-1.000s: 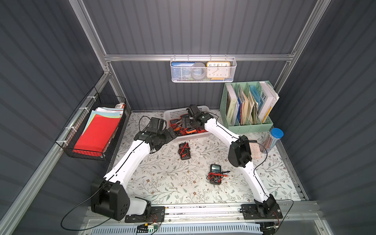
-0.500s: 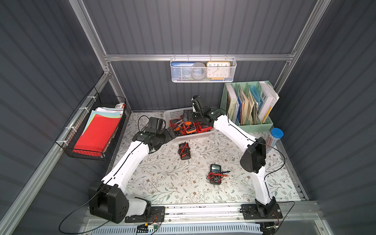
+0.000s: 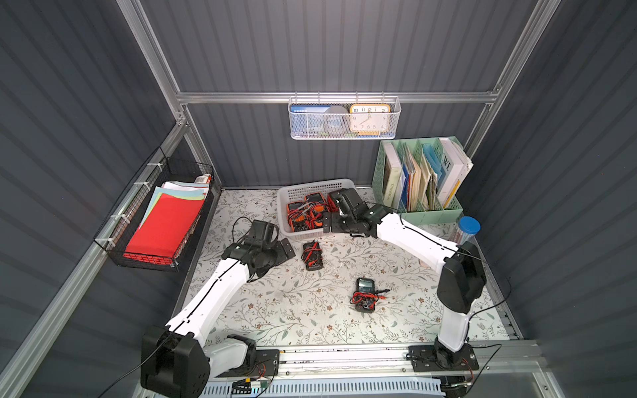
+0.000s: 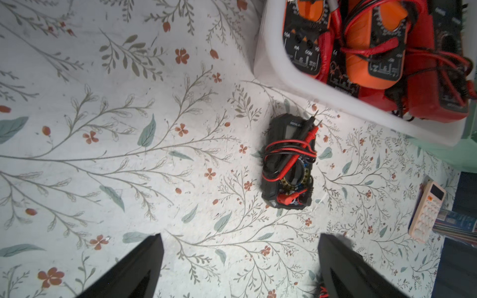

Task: Put the multimeter into the basket
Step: Place the multimeter in the basket, then pick up the multimeter from the center of the board.

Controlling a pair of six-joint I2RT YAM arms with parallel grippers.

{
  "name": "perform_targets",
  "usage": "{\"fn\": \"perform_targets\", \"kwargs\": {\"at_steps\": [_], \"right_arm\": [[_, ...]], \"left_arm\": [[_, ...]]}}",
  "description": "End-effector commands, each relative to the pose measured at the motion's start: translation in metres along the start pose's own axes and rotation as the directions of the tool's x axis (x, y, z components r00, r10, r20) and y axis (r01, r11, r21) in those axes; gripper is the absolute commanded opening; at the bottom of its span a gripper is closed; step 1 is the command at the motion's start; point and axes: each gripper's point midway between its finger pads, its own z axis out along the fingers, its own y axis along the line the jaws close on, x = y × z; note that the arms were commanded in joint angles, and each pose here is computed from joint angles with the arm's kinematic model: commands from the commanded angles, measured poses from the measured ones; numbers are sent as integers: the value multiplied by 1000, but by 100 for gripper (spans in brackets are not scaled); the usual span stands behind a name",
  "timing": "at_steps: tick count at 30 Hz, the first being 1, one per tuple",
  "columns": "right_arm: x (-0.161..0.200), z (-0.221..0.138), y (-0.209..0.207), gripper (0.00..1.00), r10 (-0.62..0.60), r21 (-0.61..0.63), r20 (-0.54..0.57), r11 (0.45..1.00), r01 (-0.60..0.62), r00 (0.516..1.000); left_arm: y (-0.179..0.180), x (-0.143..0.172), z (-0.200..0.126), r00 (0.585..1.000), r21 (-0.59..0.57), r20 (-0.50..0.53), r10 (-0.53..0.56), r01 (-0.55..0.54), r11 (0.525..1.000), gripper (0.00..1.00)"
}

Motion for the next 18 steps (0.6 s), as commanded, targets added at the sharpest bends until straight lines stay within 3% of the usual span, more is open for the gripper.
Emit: {"fn": "perform_targets", "kwargs": {"at_steps": [1, 18], "right_arm": [[12, -13, -14, 99, 58, 26, 4, 998, -58, 998], [145, -51, -94, 99, 101, 138, -214, 988, -72, 972]], "left_arm": [[-1, 16, 1, 1000, 23, -28, 0, 1, 1000, 99], [-42, 76, 33, 990, 93, -78, 119, -111, 989, 99]]}}
